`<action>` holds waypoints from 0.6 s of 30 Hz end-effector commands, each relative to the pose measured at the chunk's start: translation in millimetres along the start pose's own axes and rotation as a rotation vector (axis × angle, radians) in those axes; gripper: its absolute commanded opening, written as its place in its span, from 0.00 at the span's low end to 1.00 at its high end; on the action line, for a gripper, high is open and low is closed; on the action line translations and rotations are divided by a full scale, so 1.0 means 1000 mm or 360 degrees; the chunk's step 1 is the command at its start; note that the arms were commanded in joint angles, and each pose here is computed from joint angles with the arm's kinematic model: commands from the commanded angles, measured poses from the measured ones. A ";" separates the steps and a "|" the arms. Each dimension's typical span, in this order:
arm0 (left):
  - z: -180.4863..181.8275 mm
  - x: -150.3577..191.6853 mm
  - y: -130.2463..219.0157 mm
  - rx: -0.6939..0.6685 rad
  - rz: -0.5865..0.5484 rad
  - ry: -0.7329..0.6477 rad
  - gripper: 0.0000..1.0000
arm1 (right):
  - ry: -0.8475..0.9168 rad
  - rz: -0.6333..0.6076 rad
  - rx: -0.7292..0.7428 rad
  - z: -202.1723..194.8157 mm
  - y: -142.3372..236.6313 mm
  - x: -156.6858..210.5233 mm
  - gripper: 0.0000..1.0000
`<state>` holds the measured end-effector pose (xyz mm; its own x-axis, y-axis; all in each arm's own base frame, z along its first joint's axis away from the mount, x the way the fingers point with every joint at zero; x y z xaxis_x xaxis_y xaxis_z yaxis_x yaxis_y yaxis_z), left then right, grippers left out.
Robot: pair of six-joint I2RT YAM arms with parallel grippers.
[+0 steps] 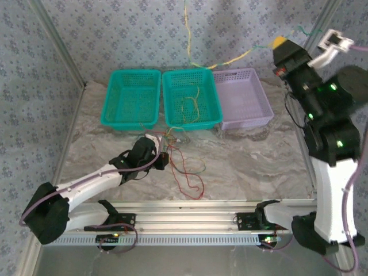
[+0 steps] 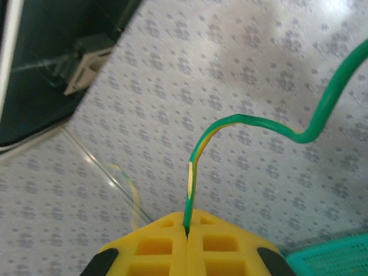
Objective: Untangle the cables
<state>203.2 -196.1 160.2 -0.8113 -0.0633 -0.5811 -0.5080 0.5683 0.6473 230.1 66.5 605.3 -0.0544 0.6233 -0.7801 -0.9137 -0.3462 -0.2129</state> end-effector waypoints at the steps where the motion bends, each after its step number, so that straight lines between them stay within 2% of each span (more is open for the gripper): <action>1: -0.014 -0.018 0.018 0.0062 -0.0097 0.0011 0.00 | 0.0110 0.0238 0.0140 -0.038 -0.060 0.044 0.00; 6: -0.021 -0.026 0.034 0.0093 -0.0135 -0.0006 0.00 | 0.0379 0.0356 0.0352 -0.068 -0.115 0.087 0.00; 10: -0.022 -0.027 0.040 0.0096 -0.0153 -0.0008 0.00 | 0.0636 0.0408 0.0478 -0.074 -0.145 0.115 0.00; 13: -0.022 -0.026 0.042 0.0099 -0.0154 -0.0006 0.00 | 0.0743 0.0497 0.0527 -0.086 -0.170 0.145 0.00; 18: -0.021 -0.025 0.041 0.0107 -0.0153 0.0004 0.00 | 0.1120 0.0607 0.0716 -0.103 -0.201 0.199 0.00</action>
<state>195.0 -188.6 198.3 -0.7770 -0.0967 -0.6221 -0.5438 0.6010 0.5858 432.1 183.3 438.2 -0.3026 0.0563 -0.9514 -0.9406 -0.1788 0.2886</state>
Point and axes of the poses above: each hand's point on the last joint's axis, 136 mm out from that joint toward the fingers, its own y axis back along the fingers, its own z axis along the line the jaws close on, x = y × z, the point moved 7 cm from there along y, back along the fingers, and after that the axes turned 4 degrees about y, right-handed, at the moved point
